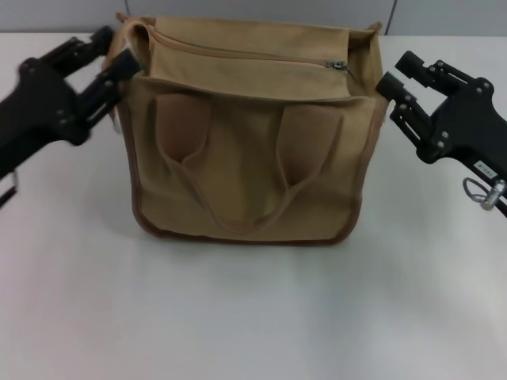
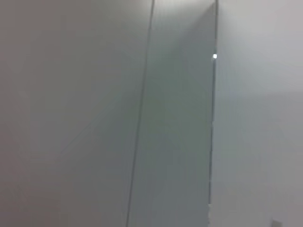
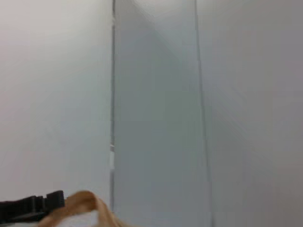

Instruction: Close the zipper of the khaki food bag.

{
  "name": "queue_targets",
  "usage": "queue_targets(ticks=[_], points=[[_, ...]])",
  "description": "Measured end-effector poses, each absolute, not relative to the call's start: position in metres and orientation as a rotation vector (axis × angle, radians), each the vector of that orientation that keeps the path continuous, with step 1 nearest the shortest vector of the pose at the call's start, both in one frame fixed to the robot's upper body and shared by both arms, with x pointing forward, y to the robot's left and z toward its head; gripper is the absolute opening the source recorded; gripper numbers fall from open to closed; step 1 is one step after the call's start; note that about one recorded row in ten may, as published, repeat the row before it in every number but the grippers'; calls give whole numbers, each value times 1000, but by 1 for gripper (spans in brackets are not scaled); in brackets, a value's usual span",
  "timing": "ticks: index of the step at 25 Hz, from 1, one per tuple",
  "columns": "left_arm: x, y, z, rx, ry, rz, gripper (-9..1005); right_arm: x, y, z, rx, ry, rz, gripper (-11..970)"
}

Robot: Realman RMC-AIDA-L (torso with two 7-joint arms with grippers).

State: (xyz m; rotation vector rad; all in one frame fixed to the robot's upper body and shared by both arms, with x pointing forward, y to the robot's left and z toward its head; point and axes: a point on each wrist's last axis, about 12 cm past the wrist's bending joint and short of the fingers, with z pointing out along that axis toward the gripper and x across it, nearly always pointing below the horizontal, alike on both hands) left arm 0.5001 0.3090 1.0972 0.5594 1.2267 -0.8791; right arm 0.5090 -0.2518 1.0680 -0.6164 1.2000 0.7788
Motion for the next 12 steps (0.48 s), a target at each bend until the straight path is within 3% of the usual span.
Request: queue_targets(ticks=[9, 12], points=[[461, 345, 1112, 677, 1240, -880, 510, 498, -261, 1077, -691, 1195, 937, 574], [448, 344, 1105, 731, 1274, -897, 614, 495, -259, 1076, -743, 1216, 983, 600]])
